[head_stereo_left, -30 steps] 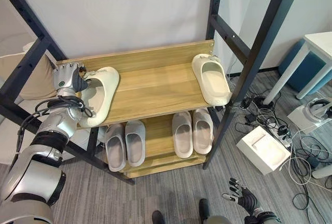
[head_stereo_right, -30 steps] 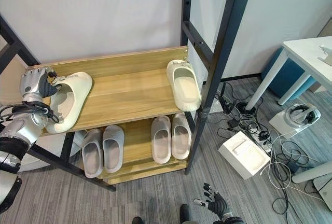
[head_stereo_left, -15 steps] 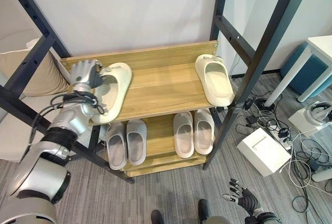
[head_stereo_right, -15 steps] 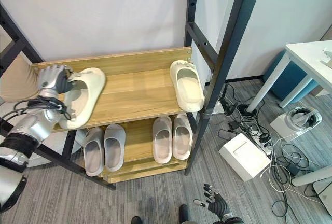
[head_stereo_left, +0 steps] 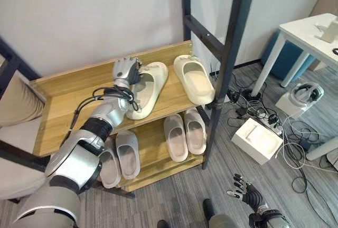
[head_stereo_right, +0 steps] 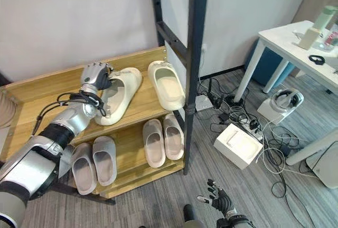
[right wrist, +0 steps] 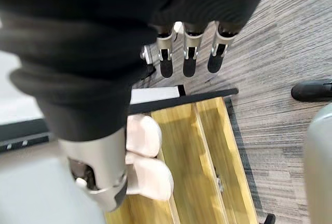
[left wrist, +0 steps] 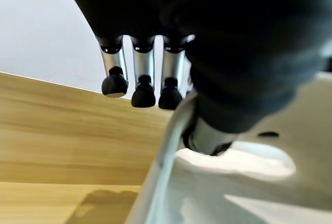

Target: Arrange the slippers neatly on the shoe rack.

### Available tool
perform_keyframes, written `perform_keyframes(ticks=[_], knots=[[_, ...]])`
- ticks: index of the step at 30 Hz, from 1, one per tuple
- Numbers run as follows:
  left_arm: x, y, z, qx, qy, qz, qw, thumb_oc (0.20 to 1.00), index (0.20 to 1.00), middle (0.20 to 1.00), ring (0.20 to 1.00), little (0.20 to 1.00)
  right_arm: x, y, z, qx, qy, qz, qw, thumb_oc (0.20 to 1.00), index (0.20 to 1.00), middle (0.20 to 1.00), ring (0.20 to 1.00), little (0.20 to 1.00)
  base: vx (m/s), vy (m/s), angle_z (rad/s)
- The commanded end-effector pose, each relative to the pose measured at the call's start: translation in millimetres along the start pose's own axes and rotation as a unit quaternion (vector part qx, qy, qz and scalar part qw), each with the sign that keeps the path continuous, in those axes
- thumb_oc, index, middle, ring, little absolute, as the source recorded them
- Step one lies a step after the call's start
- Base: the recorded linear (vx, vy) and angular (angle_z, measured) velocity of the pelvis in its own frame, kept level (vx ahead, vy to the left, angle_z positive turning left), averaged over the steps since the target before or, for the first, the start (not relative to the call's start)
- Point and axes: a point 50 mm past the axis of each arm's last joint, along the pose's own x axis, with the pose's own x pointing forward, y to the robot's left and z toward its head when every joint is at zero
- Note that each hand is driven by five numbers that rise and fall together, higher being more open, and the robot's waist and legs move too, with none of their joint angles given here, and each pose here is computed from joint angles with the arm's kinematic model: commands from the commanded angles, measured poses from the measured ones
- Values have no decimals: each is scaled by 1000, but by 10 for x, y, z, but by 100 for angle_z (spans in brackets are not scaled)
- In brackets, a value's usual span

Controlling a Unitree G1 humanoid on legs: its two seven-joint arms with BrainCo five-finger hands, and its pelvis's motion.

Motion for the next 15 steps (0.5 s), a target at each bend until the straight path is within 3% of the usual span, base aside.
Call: perform_keyframes(ticks=[1,4,5,6,15], knots=[[311,414,159,-27,-4,62,998,200,200,200,200,200,29,-64,269,4,-62,-7,998,1000,1000,1000,1000,1000,-8,-47,-11],[330,400,210,-27,-7,58,998,200,200,200,200,200,23,-82,265,2,-60,-10,998,1000,1000,1000,1000,1000,-8,-53,-2],[341,389,216,-28,-3,53,998,881,881,881,881,881,29,-89,267,0,-59,-11,998,1000,1000,1000,1000,1000,-8,-54,-1],[341,389,217,-28,-3,53,998,1000,1000,1000,1000,1000,29,-89,268,0,-59,-11,998,1000,1000,1000,1000,1000,-11,-42,-1],[215,691,621,-79,-116,116,983,1000,1000,1000,1000,1000,53,-85,159,9,-38,-25,999,1000,1000,1000,1000,1000,-4,-33,15]])
